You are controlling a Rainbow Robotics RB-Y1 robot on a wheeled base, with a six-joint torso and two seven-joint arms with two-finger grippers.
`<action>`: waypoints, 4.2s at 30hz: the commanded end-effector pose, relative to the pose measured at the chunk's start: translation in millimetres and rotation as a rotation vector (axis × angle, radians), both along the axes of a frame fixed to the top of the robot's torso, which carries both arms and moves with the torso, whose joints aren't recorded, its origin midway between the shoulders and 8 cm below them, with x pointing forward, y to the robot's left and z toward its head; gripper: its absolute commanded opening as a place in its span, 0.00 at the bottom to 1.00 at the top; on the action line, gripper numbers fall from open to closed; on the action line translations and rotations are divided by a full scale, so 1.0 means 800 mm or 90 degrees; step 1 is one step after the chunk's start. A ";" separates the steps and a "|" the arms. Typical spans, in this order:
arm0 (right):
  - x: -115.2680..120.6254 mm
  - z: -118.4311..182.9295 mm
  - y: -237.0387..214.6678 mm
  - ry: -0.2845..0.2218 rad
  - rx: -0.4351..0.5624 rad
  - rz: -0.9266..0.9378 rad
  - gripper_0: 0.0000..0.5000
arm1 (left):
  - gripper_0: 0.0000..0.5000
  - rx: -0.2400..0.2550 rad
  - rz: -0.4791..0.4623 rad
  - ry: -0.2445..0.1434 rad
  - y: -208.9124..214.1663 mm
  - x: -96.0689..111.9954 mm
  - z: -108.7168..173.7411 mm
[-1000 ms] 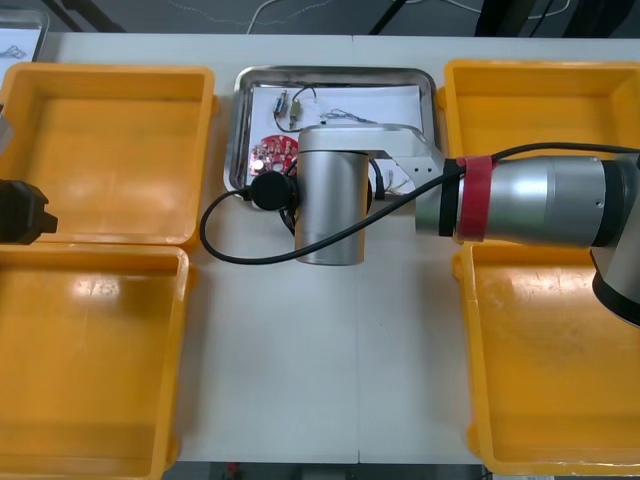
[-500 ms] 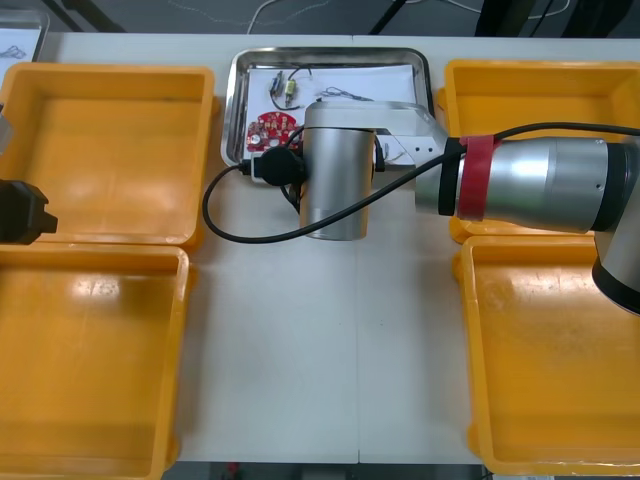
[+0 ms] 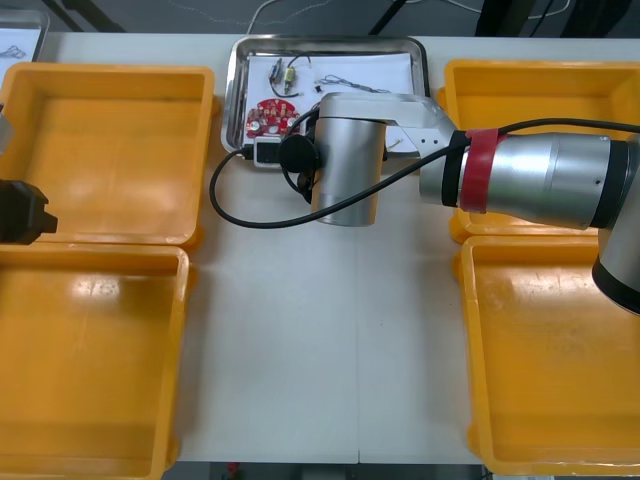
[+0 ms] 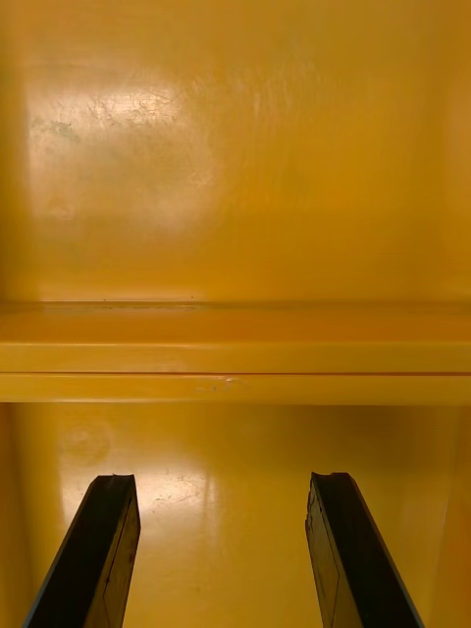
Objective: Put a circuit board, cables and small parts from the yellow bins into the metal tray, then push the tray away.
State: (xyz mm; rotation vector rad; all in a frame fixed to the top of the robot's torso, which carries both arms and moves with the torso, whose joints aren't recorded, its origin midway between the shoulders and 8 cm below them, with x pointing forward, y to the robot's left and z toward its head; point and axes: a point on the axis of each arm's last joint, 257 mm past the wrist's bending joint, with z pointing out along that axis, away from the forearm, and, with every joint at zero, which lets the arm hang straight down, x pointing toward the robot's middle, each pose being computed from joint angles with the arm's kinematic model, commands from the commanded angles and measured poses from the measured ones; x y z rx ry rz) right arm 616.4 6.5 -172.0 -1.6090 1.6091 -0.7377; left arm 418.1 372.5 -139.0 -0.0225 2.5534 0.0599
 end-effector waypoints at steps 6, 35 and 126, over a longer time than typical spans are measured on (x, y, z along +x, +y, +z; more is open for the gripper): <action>0.006 0.038 0.013 -0.016 -0.008 0.023 1.00 | 1.00 0.027 -0.005 0.005 0.018 -0.009 0.002; -0.131 0.057 -0.048 0.182 0.069 -0.121 1.00 | 1.00 0.027 -0.005 0.005 0.018 -0.009 0.002; -0.286 0.011 -0.469 0.359 0.600 -0.806 1.00 | 1.00 0.027 -0.005 0.005 0.018 -0.009 0.002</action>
